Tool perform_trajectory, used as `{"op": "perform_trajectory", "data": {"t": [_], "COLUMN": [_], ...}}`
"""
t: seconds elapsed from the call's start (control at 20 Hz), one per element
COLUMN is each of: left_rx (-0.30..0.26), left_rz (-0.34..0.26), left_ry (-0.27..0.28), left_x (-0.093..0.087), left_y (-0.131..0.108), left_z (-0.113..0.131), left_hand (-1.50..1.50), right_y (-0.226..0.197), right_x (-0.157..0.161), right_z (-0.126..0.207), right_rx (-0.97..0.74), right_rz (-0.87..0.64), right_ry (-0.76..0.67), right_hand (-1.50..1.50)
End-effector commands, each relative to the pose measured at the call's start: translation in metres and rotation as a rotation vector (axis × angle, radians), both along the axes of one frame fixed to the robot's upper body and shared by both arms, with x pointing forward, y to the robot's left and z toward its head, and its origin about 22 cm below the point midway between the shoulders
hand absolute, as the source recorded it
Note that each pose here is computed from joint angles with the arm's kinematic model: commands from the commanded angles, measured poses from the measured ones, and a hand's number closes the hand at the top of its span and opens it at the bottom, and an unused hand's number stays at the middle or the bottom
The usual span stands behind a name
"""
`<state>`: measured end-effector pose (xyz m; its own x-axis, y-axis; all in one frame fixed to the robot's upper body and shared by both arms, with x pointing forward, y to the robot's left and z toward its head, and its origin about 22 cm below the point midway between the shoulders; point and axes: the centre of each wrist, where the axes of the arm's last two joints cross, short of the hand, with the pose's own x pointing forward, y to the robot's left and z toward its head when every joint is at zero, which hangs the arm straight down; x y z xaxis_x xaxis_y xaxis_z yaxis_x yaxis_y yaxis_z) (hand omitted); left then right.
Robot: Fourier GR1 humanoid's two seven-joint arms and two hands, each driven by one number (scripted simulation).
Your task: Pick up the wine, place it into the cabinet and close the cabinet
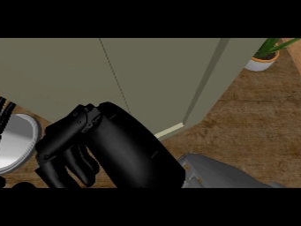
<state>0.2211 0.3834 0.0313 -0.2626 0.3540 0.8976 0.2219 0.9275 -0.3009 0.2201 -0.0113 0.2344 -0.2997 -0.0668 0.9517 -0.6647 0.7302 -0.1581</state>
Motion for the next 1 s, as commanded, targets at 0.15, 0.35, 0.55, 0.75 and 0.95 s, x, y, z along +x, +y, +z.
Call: {"op": "perform_trajectory", "data": {"t": [0.15,0.35,0.55,0.75,0.95], "left_rx": [0.022,0.02,0.022,0.026,0.013], "left_rz": [0.046,0.031,0.033,0.063,0.057], "left_ry": [0.009,0.006,0.015,0.0,0.007], "left_x": [0.0,0.006,-0.011,0.004,0.007], "left_y": [0.006,0.018,0.023,0.026,0.03], "left_z": [0.003,0.011,0.003,-0.007,-0.001], "left_hand": [-1.5,-1.5,-1.5,-1.5,-1.5], "right_y": [0.029,0.014,0.001,-0.027,-0.03], "right_x": [0.036,0.072,0.092,0.118,0.131], "right_z": [-0.021,-0.01,-0.009,-0.026,-0.059], "right_rx": [0.028,0.077,0.069,0.044,0.013], "right_rz": [-0.035,-0.06,-0.109,-0.146,-0.152], "right_ry": [0.069,0.144,0.176,0.151,0.131], "right_hand": [1.5,1.5,1.5,1.5,1.5]}}
